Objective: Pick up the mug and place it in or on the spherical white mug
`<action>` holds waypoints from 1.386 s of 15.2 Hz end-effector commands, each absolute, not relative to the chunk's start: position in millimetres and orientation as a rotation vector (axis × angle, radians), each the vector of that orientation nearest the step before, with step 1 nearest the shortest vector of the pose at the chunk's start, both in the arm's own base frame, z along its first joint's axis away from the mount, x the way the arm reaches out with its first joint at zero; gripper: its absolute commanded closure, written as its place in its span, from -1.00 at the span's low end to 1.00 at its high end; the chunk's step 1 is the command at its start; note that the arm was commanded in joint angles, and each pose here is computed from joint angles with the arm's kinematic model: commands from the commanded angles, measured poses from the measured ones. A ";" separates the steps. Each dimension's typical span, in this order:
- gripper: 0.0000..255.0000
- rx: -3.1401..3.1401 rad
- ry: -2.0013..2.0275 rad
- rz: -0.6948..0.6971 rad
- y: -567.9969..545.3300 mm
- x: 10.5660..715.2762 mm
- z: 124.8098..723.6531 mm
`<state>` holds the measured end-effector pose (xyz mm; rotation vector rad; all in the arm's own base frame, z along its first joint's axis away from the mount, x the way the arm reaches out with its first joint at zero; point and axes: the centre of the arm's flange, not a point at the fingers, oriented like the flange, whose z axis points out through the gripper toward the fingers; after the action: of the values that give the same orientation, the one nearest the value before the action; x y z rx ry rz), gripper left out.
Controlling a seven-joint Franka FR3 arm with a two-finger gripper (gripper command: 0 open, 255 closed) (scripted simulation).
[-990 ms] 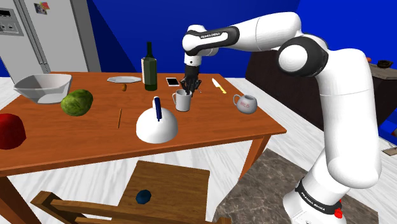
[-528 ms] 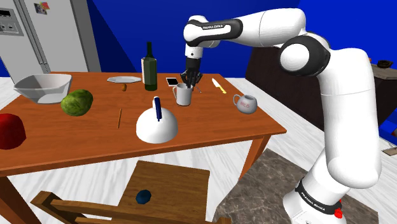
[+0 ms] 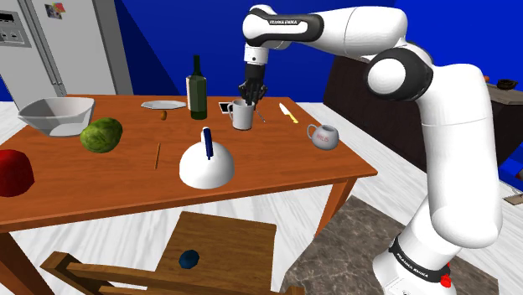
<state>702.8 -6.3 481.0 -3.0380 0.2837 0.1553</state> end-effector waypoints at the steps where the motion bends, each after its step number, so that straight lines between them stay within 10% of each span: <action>1: 1.00 -3.038 0.284 0.156 -7.3 702.0 491.1; 21: 1.00 -3.038 0.284 0.156 -146.8 628.4 544.1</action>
<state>632.8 -135.6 542.5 -3.0384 0.2856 0.1564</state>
